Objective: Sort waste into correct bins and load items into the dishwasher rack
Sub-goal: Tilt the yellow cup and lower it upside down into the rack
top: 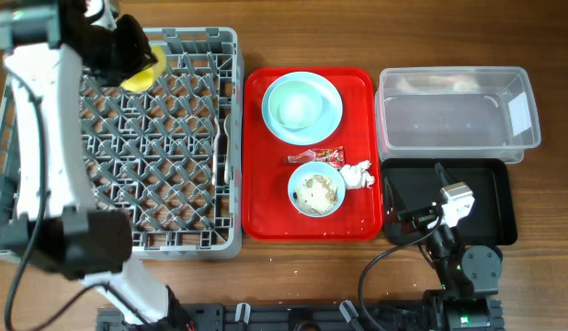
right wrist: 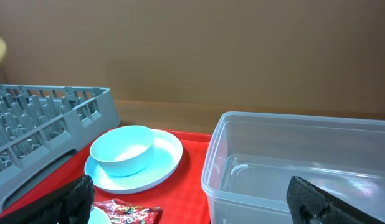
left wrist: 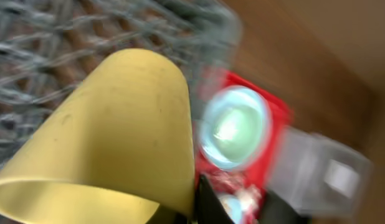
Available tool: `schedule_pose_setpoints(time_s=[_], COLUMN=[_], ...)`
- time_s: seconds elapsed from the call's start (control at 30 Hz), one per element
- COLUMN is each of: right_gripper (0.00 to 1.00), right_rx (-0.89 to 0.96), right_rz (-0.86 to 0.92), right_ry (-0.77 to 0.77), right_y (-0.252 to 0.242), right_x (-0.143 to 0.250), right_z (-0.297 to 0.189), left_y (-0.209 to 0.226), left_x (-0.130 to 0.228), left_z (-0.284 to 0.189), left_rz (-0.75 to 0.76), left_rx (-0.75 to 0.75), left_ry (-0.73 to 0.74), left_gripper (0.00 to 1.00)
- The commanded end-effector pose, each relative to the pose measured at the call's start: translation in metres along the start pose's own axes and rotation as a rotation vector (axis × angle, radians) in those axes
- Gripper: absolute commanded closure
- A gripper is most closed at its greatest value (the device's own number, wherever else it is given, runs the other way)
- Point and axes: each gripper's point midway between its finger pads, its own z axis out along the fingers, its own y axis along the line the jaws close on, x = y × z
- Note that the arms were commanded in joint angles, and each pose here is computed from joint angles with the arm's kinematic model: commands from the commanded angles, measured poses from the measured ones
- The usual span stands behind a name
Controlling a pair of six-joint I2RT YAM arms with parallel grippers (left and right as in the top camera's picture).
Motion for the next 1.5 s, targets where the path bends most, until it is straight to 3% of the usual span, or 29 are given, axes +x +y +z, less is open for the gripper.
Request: schedule_pose_setpoints(time_s=[0.0,0.2,0.33,0.63,0.77,1.3,1.47], right_gripper=[0.00,0.00,0.00,0.00,0.00,0.00,0.00], right_rx=[-0.009,-0.009,-0.009,-0.009,-0.009,-0.009,-0.009], right_rz=[-0.003,-0.003,-0.003,-0.003,-0.003,-0.003,-0.003], right_ry=[-0.002,-0.002,-0.002,-0.002,-0.002,-0.002,-0.002], right_y=[0.002,0.002,0.002,0.002,0.002,0.002,0.002], right_x=[0.000,0.000,0.000,0.000,0.000,0.000,0.000], right_z=[0.000,0.000,0.000,0.000,0.000,0.000,0.000], left_y=[-0.058,-0.087,-0.082,-0.027,-0.004,0.036,0.066], left_x=[0.033,0.045,0.038,0.017,0.023,0.041,0.036], left_z=[-0.012,0.003,0.034,0.104,0.128,0.154,0.153], left_rz=[0.202,0.271,0.218,0.061,0.065,0.032,-0.025], left_rx=[0.371,0.743,0.875,0.825,0.706,0.565,0.454], left_ry=[0.140,0.265,0.318,0.377,0.412,0.468,0.470], left_gripper=[0.96,0.96,0.96,0.96,0.96,0.96,0.94])
